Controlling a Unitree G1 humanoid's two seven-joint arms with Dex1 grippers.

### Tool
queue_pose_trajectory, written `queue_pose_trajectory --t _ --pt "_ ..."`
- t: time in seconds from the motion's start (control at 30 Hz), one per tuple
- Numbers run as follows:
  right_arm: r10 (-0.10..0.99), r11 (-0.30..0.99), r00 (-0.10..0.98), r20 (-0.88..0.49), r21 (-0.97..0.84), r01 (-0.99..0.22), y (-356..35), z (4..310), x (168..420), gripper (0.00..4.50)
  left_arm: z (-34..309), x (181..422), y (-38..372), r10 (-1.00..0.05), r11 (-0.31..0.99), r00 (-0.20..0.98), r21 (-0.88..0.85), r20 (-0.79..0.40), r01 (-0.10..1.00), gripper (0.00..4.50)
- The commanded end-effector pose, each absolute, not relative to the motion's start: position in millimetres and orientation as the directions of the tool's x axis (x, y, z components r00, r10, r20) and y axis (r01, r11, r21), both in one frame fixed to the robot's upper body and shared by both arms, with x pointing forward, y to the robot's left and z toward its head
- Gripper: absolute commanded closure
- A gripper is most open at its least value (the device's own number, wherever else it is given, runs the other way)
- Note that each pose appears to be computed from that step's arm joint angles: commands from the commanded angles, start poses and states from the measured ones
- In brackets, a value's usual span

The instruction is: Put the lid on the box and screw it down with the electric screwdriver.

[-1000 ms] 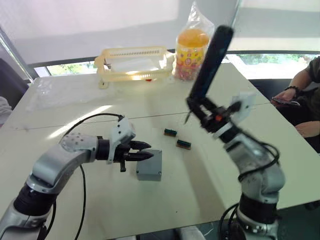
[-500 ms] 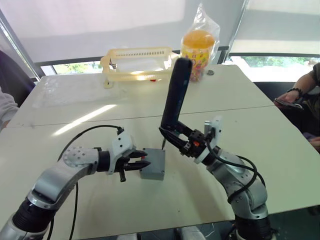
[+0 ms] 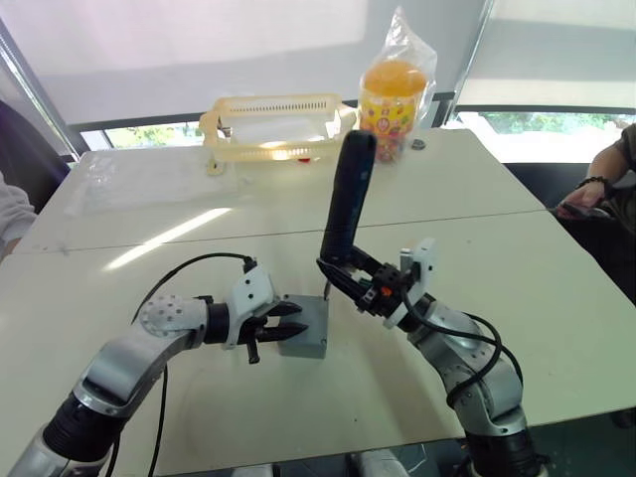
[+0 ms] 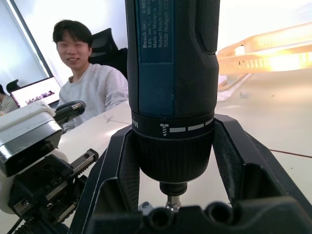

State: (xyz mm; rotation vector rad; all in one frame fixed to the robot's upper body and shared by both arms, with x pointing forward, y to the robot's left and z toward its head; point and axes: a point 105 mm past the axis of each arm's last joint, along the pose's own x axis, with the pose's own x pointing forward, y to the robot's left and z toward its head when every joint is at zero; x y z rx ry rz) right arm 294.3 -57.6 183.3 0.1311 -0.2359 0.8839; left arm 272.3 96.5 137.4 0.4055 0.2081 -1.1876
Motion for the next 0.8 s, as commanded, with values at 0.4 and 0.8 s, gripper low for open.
queue_pose_trajectory --t 0.4,0.8 --pt "0.742 0.628 0.585 0.327 -0.033 -0.778 -54.8 196.6 294.0 2.74 129.0 269.6 98.4 -0.841 0.320 0.369 0.186 -0.396 0.929 2.98" --pt "0.739 0.628 0.579 0.344 -0.041 -0.777 -53.9 202.0 292.9 2.74 127.7 270.2 97.6 -0.841 0.319 0.367 0.182 -0.397 0.930 2.98"
